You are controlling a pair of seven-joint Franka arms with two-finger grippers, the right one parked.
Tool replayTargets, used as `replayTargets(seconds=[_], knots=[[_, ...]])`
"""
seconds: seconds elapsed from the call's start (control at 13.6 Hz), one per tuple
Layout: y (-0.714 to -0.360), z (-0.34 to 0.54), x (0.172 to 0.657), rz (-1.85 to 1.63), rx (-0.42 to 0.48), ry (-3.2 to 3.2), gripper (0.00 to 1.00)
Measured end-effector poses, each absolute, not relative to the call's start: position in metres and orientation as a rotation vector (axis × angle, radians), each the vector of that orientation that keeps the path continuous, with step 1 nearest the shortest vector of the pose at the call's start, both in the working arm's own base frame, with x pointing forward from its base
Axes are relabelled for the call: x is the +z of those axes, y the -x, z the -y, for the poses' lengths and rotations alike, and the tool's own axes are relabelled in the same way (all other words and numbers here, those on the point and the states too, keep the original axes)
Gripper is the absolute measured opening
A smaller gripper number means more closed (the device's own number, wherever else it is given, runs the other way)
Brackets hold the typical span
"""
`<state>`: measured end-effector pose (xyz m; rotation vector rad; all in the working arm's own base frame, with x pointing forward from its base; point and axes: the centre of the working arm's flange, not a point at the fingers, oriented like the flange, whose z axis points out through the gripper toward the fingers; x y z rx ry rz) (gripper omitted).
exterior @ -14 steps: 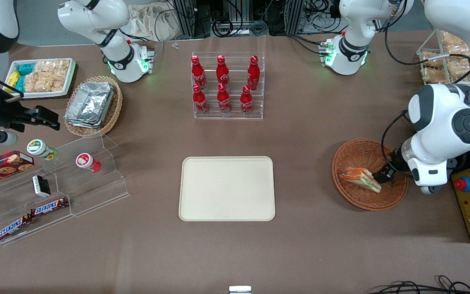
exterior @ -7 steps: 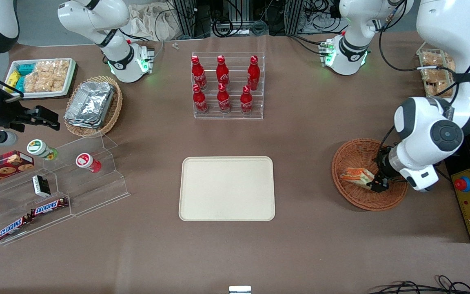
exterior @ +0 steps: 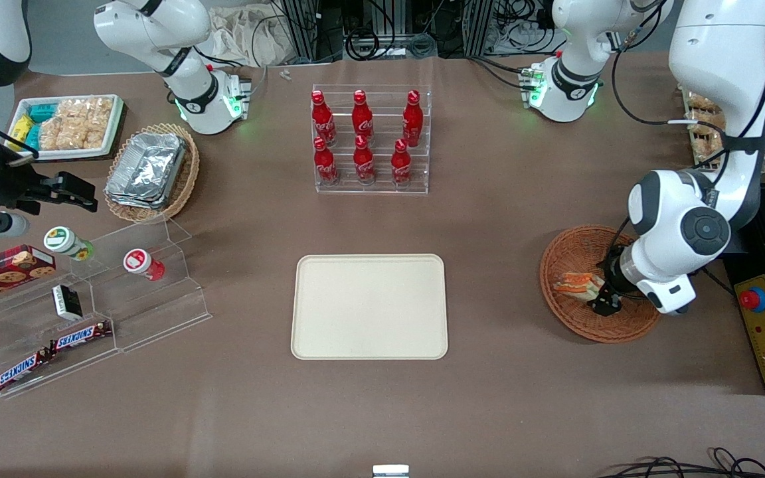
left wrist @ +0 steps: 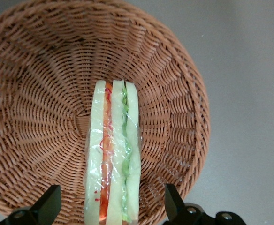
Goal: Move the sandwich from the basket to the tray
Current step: 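Lower the open left gripper around the sandwich and close it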
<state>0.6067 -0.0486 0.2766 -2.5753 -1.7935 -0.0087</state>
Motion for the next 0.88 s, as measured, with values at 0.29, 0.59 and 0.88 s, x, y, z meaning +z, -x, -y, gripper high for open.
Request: replayTargets(seconds=[0.29, 0.59, 0.88], knots=[[-0.603, 0.051, 0.261, 1.784, 0.018, 2.568, 0.94], [-0.603, 0.05, 0.261, 1.767, 0.005, 2.571, 0.66], [-0.603, 0.05, 0.277, 1.761, 0.01, 2.564, 0.32]])
